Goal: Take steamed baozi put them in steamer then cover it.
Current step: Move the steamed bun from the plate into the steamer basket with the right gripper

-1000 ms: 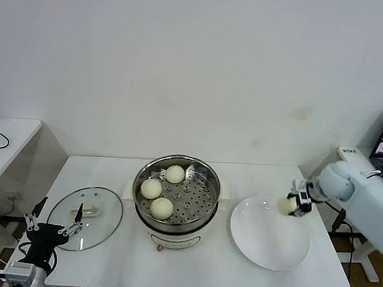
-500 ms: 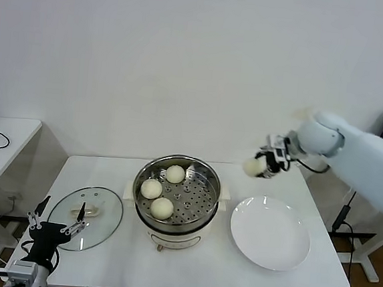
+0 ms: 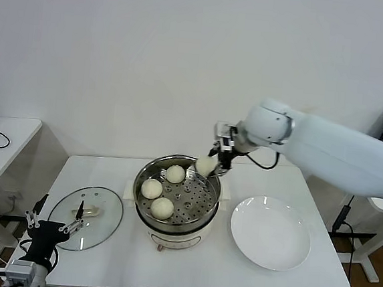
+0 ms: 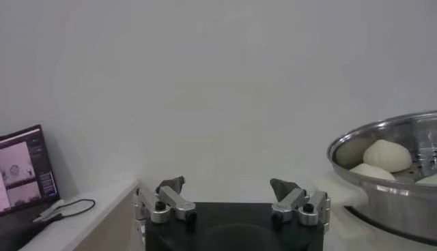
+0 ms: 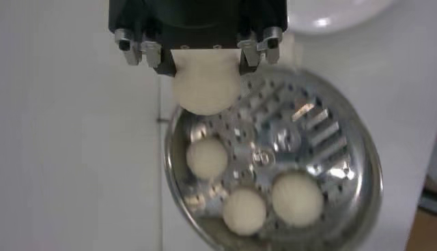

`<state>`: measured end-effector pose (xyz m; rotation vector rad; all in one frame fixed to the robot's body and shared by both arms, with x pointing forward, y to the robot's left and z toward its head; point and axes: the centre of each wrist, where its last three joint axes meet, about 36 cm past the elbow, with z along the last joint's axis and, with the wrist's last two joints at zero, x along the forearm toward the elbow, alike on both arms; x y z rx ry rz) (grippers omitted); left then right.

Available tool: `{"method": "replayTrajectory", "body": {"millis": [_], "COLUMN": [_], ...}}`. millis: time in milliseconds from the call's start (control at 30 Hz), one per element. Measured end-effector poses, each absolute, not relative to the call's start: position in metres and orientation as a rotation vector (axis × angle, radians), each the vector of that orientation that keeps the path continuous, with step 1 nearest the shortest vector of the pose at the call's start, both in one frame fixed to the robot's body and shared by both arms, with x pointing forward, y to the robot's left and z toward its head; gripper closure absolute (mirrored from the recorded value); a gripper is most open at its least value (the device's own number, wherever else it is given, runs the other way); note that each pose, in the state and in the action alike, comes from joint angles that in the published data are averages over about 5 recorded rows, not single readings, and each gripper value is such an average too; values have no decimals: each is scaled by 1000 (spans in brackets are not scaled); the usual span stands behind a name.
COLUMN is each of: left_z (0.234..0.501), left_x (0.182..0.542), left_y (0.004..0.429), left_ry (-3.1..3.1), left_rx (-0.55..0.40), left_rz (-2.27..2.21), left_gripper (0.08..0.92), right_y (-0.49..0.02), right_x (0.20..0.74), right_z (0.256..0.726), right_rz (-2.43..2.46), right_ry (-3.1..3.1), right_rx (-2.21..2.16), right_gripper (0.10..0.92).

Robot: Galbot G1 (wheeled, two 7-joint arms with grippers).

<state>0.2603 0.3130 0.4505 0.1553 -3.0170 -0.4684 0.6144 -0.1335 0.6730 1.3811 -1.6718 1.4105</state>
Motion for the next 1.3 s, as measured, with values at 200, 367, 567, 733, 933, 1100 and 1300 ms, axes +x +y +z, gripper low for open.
{"method": "replayTrajectory", "body": {"millis": [200,367,567,733,933,1100,1300], "left_z": [451,450,447,445,444,444,446], "left_x": [261,263,265,267,268,267,266], "left_y": [311,311,310,310,310,310,309], "left_ry": [-3024,-3026,-3024,-3022,-3023,-3023,-3026], "left_rx": [157,159,159,156,157,156,156], "left_rz": [-454,-451,-442,-437,-435,-434,-435], "left_gripper": [177,177,177,177,177,177,177], "right_y": [-102,-89,-83,-79,-78,-79,-83], "right_x": [610,608,608,608,609,609,609], "right_z": [647,626,602,587,575,573,582], "right_rz": [1387,1370,1353,1354,1363,1373,1379], "right_ry": [-1634,-1608,-1582,-1566,-1557,-1557,-1566], "right_rx": [1381,1373,1358,1343,1325,1317,1314], "right_gripper": [428,428,428,428,425,369,222]}}
